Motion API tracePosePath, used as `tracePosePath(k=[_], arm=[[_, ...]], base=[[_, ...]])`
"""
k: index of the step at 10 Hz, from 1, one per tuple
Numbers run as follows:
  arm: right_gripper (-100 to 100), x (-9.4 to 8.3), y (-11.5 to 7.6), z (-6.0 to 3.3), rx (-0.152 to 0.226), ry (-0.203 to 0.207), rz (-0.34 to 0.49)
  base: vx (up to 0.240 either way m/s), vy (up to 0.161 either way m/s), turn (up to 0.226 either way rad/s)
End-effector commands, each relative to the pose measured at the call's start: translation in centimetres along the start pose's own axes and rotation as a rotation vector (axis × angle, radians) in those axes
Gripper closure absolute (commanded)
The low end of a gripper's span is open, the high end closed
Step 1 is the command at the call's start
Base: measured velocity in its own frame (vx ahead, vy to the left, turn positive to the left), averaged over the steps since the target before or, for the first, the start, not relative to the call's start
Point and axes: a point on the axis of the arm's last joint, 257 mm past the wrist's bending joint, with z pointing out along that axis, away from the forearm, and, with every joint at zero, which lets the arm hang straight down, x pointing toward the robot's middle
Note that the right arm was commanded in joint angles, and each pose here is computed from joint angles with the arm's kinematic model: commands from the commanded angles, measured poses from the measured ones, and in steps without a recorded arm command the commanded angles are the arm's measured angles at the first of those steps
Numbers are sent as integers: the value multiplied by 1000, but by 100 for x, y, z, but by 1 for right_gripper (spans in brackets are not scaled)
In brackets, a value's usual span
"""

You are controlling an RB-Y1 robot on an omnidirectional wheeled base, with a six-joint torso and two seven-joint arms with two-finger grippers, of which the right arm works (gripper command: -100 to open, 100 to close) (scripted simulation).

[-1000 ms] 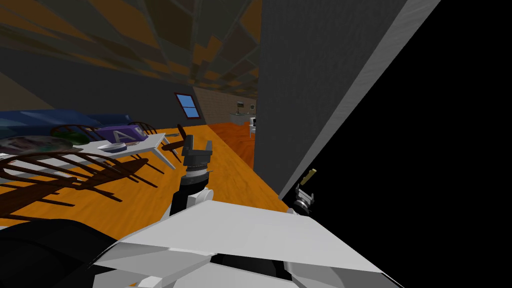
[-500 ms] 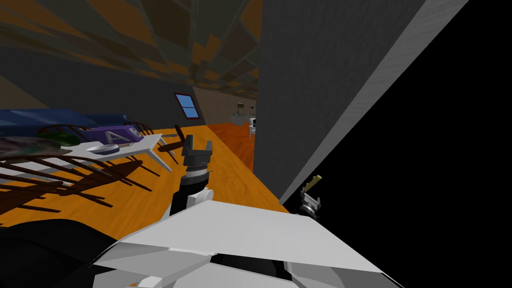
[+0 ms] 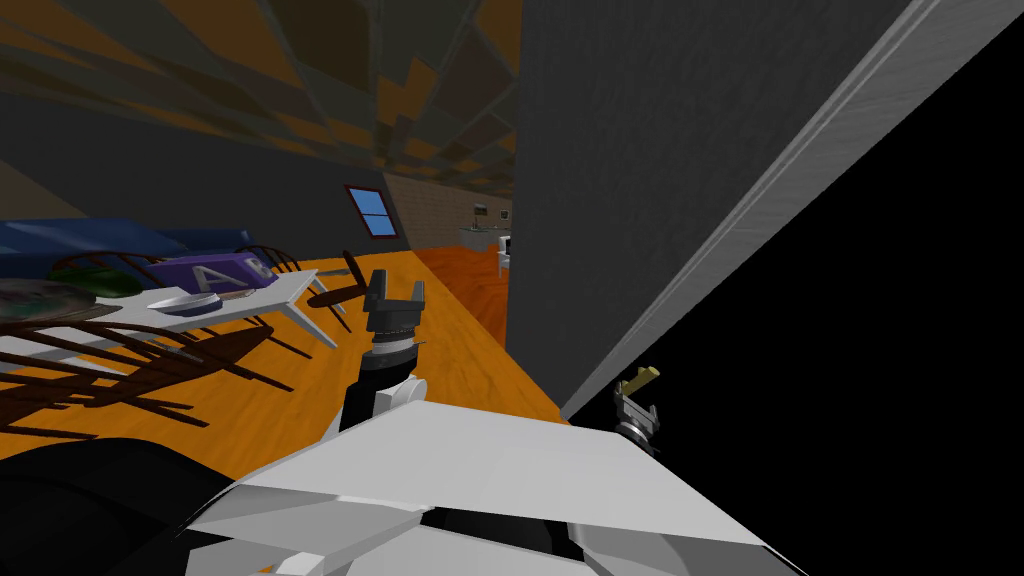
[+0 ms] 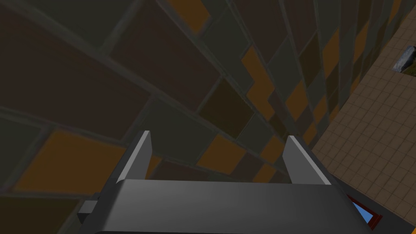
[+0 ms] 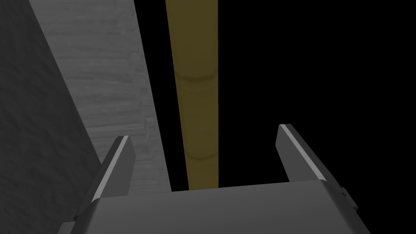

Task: Pull the door open

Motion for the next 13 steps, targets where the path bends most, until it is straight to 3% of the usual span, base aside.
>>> tracePosePath(k=[1, 5, 6, 7, 12, 13], arm=[[-100, -3, 157, 21, -1, -2, 2], [-100, 16, 458, 44, -1, -4, 2], [-100, -25, 410, -7, 0, -15, 0], [100, -25, 410, -7, 0, -15, 0], [100, -25, 410, -7, 0, -15, 0], [100, -15, 335, -19, 25, -11, 2]], base=[[144, 5, 1], [134, 6, -6], [32, 23, -30], [-16, 11, 37], [-6, -5, -1], [-110, 16, 47]])
